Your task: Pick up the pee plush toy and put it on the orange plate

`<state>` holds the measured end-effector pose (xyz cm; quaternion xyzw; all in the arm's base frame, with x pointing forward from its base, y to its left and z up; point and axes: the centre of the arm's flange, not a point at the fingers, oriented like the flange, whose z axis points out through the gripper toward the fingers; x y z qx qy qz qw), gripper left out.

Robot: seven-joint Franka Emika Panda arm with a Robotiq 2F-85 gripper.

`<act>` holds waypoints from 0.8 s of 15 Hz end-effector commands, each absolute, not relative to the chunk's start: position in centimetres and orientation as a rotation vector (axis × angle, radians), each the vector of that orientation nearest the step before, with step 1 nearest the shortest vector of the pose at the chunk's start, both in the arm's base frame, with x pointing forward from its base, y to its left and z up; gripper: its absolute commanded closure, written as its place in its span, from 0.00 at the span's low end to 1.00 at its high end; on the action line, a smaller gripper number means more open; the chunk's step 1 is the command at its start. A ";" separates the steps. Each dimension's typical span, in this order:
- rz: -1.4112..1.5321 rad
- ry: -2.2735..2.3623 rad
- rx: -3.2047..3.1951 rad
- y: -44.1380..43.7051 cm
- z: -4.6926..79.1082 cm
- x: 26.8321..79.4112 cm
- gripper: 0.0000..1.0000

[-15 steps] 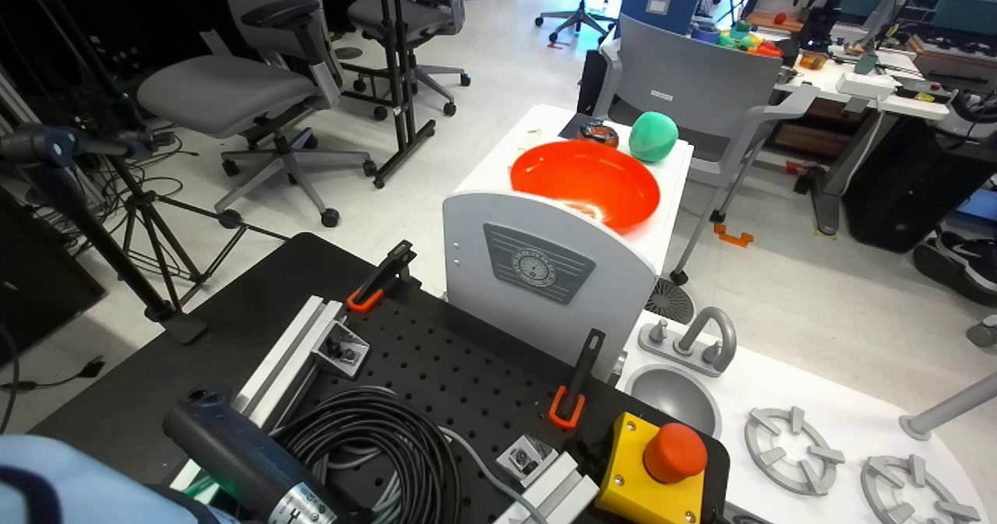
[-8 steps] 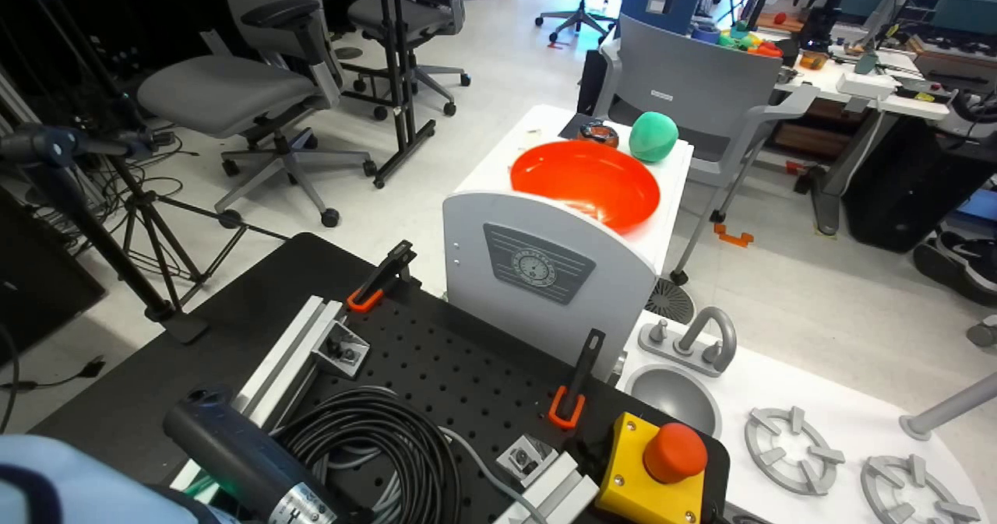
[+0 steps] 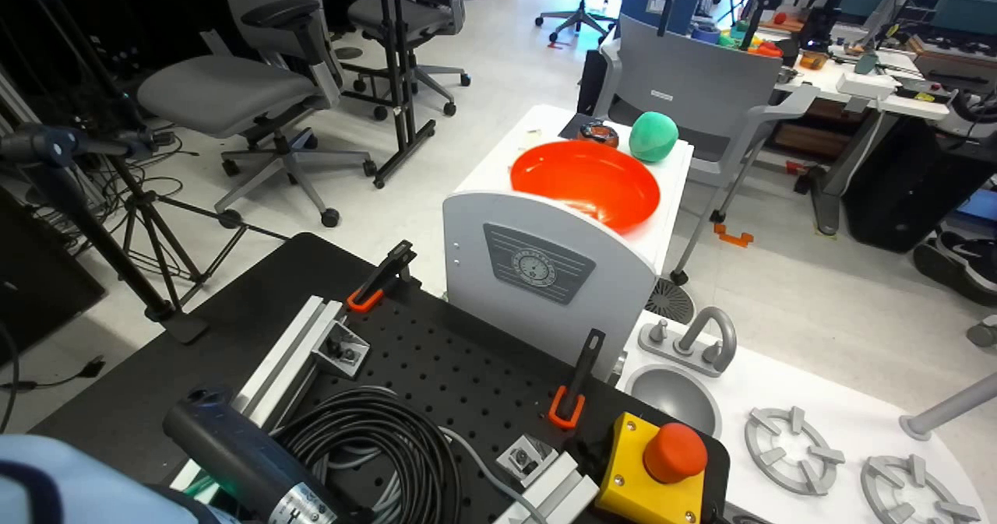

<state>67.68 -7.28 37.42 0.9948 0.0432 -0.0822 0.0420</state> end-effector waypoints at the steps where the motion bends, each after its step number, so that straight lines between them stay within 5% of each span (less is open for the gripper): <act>1: -0.235 0.145 3.020 -6.9 37.6 66.6 0.00; 12: -0.280 0.148 3.039 -7.2 36.9 67.4 0.00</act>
